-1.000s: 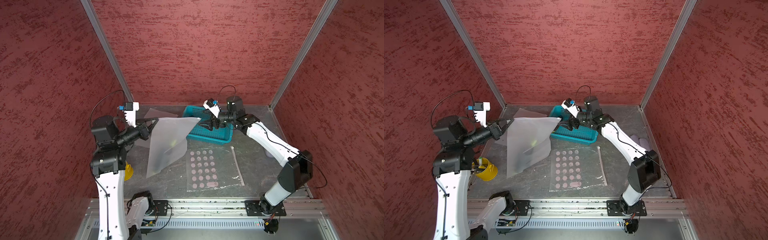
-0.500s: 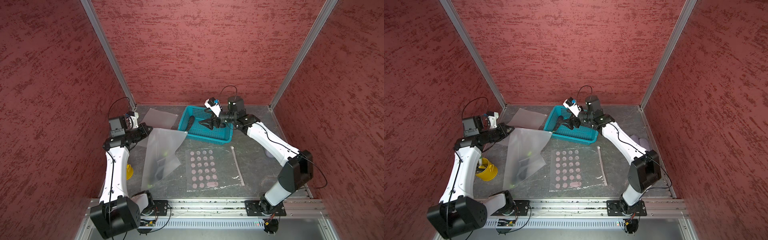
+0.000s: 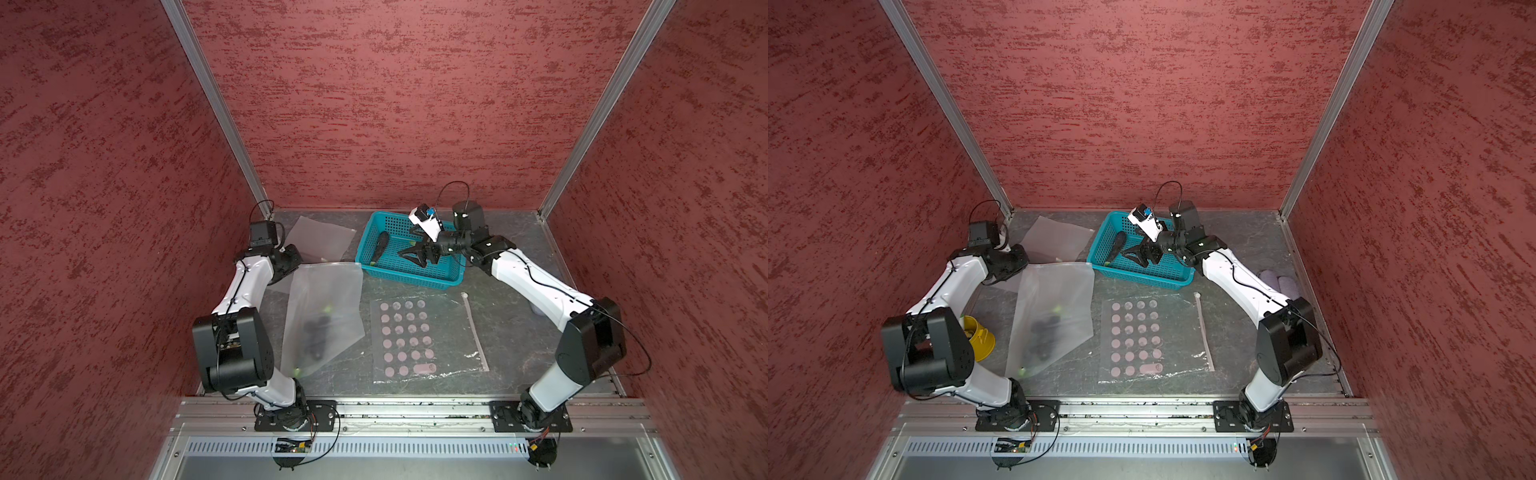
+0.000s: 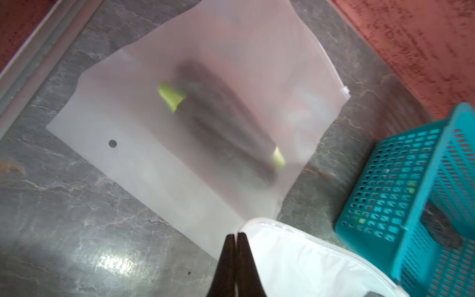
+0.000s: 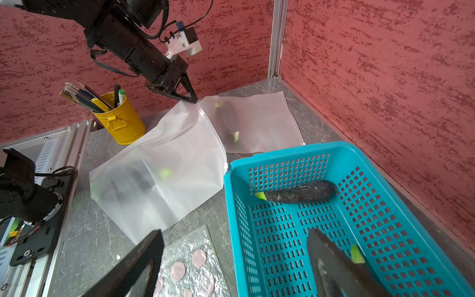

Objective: Place the eggplant in a zip-top bag and seal the zipper
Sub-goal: Place the zipper food storage bag at the center of the board, then pick up the zipper food storage bag at the center of the board.

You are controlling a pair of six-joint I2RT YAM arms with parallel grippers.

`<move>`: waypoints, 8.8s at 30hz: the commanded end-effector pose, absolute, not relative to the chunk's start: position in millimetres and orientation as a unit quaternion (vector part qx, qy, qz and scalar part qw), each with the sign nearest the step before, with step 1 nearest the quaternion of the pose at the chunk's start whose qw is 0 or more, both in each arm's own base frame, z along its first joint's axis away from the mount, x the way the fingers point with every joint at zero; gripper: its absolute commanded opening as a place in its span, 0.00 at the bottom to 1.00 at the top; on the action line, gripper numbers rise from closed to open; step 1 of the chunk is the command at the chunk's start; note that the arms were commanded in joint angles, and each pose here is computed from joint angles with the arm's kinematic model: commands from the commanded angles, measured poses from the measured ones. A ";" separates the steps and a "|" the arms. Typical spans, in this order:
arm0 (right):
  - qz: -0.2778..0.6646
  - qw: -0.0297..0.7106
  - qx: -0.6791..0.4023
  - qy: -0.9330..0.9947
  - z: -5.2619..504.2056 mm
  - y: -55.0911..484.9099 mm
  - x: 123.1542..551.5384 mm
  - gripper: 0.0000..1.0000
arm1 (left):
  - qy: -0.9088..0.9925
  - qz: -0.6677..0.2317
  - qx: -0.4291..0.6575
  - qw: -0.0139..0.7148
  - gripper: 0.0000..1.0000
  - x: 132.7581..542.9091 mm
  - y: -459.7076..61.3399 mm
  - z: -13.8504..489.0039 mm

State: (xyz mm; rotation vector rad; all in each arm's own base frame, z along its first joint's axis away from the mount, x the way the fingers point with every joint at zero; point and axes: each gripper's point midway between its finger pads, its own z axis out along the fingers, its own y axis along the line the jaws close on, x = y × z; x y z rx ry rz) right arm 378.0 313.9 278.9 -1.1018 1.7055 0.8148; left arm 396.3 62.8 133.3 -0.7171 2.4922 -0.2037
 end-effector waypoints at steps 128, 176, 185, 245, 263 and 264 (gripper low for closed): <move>0.489 0.256 -0.131 0.824 170.8 292.7 273.5 0.06 | 0.864 -0.478 0.062 0.147 0.78 281.7 -298.4 163.1; 0.499 0.266 -0.054 0.823 172.4 331.0 315.8 0.21 | 0.888 -0.423 0.068 0.167 0.08 263.5 -305.0 123.1; 0.416 0.331 -0.144 0.834 207.4 297.2 328.0 0.52 | 0.884 -0.427 0.091 0.169 0.02 259.5 -304.0 125.5; 0.257 0.377 -0.175 0.872 208.7 231.5 314.3 0.03 | 0.827 -0.456 0.142 0.296 0.87 266.2 -294.7 229.1; 0.241 0.440 -0.199 0.842 224.5 261.7 309.9 0.03 | 0.856 -0.449 0.065 0.247 0.83 295.7 -299.2 202.0; 0.244 0.442 -0.199 0.840 225.8 262.5 308.9 0.03 | 0.861 -0.442 0.064 0.245 0.81 294.9 -298.6 197.5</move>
